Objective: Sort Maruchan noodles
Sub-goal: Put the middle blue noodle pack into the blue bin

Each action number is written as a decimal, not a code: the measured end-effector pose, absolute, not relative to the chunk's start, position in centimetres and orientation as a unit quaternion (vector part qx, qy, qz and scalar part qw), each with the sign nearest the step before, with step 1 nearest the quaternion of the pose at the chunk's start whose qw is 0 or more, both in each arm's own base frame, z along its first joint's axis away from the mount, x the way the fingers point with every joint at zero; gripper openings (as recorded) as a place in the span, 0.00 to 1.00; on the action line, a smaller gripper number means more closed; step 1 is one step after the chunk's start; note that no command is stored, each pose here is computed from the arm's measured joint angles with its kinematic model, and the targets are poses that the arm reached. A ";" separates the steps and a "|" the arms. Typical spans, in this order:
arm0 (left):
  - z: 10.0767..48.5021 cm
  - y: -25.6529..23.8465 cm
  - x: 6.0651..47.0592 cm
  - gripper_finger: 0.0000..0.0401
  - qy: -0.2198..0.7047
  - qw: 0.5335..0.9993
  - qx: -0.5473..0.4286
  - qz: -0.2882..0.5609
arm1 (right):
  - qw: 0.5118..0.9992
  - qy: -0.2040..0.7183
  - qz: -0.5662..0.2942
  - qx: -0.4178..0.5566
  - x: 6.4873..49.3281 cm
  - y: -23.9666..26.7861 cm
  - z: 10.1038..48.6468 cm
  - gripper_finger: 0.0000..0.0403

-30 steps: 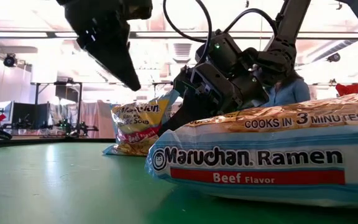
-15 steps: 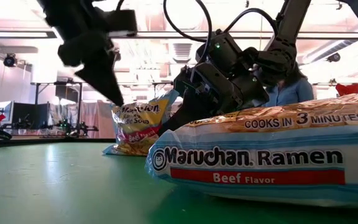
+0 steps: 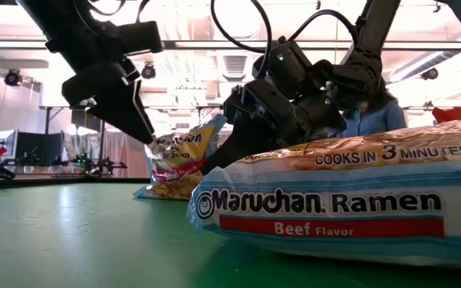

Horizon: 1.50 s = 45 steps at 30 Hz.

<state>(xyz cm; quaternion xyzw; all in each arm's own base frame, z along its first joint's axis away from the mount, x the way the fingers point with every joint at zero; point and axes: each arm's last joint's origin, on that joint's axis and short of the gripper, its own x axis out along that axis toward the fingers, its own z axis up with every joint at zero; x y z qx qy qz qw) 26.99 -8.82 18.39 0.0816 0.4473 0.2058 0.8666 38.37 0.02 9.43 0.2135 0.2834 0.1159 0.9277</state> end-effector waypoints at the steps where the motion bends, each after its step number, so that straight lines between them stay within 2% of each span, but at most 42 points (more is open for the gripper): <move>1: 18.4 -8.8 27.0 0.54 0.449 0.866 0.094 0.199 | 0.928 0.283 0.116 0.213 38.4 0.0 9.4 0.38; 17: 18.7 -9.2 28.3 0.70 0.416 0.884 0.155 0.144 | 0.931 0.279 0.118 0.203 38.9 -0.2 9.8 0.38; 26: 16.8 -9.9 29.5 0.70 0.379 0.903 0.193 0.059 | 0.935 0.276 0.123 0.187 38.9 -0.1 9.8 0.38; 33: 16.7 -9.1 29.9 0.70 0.357 0.893 0.241 0.133 | 0.935 0.277 0.126 0.180 38.8 0.0 9.8 0.38; 38: 16.3 -8.7 29.9 0.70 0.376 0.899 0.207 0.089 | 0.934 0.281 0.129 0.178 38.8 0.1 9.8 0.38; 45: 15.7 -8.0 29.6 0.70 0.388 0.895 0.199 0.088 | 0.935 0.281 0.133 0.171 38.9 0.1 9.8 0.38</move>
